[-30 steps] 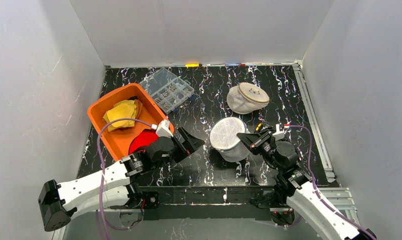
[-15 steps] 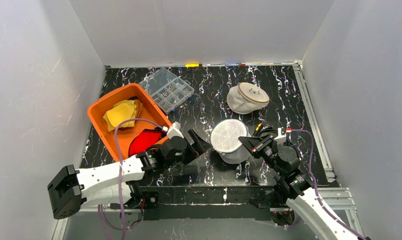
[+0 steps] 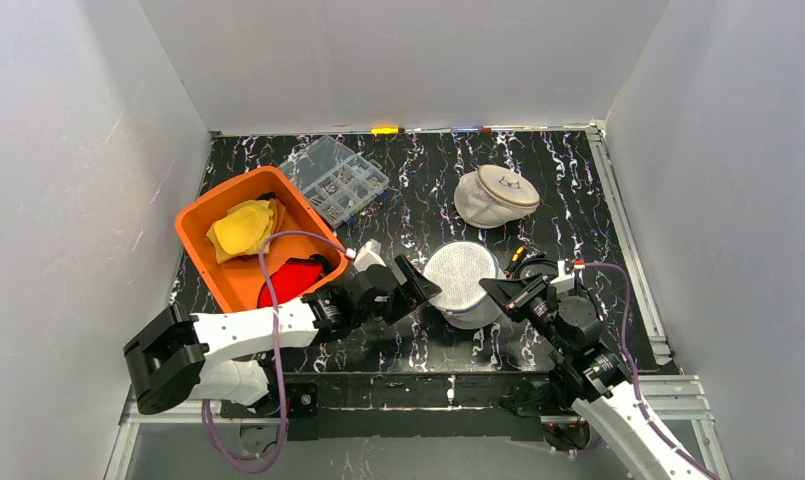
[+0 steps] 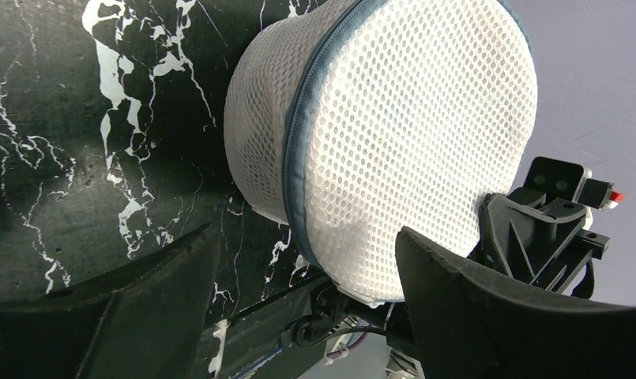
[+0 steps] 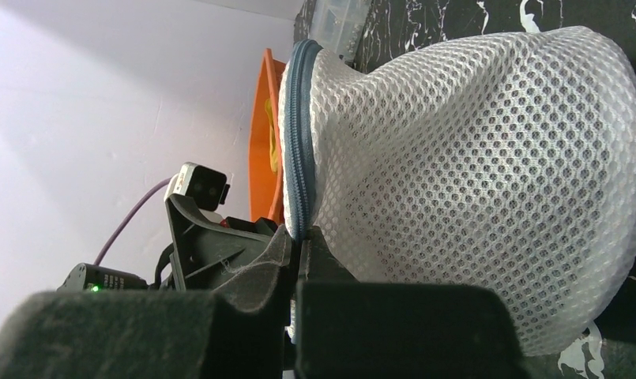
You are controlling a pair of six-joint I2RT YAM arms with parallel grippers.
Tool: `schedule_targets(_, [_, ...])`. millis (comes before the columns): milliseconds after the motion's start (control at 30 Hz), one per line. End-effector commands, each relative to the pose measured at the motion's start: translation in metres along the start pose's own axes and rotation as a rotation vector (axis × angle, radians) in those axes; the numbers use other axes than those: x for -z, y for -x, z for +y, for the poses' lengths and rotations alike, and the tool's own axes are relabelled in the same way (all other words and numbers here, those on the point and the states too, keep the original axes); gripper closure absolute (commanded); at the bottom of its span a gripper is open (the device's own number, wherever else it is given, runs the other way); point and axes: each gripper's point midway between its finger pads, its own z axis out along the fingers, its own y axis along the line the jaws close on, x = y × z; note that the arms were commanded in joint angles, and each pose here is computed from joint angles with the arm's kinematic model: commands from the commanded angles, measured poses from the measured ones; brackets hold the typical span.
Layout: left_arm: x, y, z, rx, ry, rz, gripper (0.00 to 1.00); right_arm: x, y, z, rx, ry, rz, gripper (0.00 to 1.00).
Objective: Unzip the laundry bag and remove the bra
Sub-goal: Adjust the laundry bag at the center of the board.
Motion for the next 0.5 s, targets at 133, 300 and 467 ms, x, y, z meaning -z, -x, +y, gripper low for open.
schedule_targets(133, [-0.012, 0.003, -0.016, 0.021, -0.068, -0.003, 0.24, 0.002, 0.000, 0.004, 0.008, 0.017, -0.001, 0.99])
schedule_targets(300, [-0.019, 0.011, -0.012, 0.031, -0.093, 0.006, 0.34, 0.005, -0.001, 0.001, 0.013, 0.008, 0.001, 0.99])
schedule_targets(467, [-0.022, 0.010, -0.009, 0.029, -0.102, 0.013, 0.39, 0.007, -0.002, -0.003, 0.007, 0.005, 0.002, 0.99])
